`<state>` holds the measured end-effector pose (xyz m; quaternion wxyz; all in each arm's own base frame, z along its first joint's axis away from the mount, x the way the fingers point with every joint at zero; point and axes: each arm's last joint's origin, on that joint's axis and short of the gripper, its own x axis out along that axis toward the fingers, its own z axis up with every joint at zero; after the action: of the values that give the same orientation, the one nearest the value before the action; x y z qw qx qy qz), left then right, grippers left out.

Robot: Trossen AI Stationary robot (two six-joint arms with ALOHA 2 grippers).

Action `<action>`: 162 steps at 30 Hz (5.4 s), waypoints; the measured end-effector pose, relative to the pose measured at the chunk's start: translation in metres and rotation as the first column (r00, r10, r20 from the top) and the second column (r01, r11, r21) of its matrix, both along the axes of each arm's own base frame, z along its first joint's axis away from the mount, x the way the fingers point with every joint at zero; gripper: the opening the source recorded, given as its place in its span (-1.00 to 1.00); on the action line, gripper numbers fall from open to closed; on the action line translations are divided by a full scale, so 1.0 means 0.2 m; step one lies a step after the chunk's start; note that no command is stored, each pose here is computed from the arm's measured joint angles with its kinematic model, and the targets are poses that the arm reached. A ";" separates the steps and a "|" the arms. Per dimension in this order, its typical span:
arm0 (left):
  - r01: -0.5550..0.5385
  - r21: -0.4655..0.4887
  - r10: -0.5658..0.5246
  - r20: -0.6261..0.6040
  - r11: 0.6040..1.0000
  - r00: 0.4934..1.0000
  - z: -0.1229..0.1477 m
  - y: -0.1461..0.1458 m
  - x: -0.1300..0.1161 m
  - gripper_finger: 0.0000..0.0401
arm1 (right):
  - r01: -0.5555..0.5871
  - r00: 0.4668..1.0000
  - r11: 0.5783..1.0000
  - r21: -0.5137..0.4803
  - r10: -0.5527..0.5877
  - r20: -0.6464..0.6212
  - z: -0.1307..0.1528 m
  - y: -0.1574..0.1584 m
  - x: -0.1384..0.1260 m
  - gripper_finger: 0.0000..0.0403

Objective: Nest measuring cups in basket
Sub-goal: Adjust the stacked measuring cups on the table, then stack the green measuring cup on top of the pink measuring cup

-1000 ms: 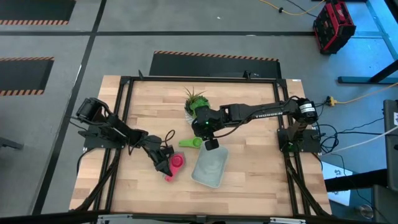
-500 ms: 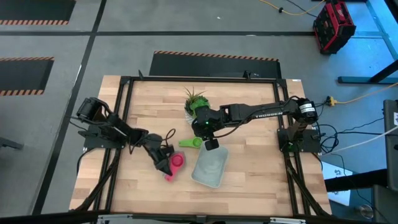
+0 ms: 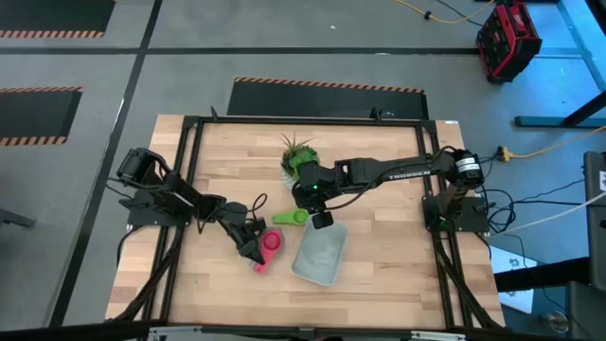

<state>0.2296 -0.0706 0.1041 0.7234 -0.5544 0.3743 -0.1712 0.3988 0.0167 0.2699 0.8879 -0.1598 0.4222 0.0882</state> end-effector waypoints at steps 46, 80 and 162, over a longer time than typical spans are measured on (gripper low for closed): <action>0.018 -0.057 -0.021 -0.050 0.998 0.999 -0.01 0.04 -0.02 -0.01 | 0.000 1.000 1.000 0.000 0.000 0.000 0.00 0.00 0.00 -0.22; -0.117 -0.128 0.128 0.088 0.985 0.988 0.06 0.19 -0.34 -0.01 | 0.102 0.995 0.990 0.097 -0.103 0.003 0.00 -0.05 0.01 -0.22; 0.075 0.899 0.002 -0.084 0.431 0.996 0.43 0.30 0.59 -0.02 | 0.176 0.923 0.942 0.285 -0.258 0.286 -0.26 -0.08 -0.96 -0.22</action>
<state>0.3484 -0.0107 0.1906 0.8895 -0.0813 0.4458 0.0592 0.2067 -0.0002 0.2185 0.9617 -0.0089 0.2735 0.0148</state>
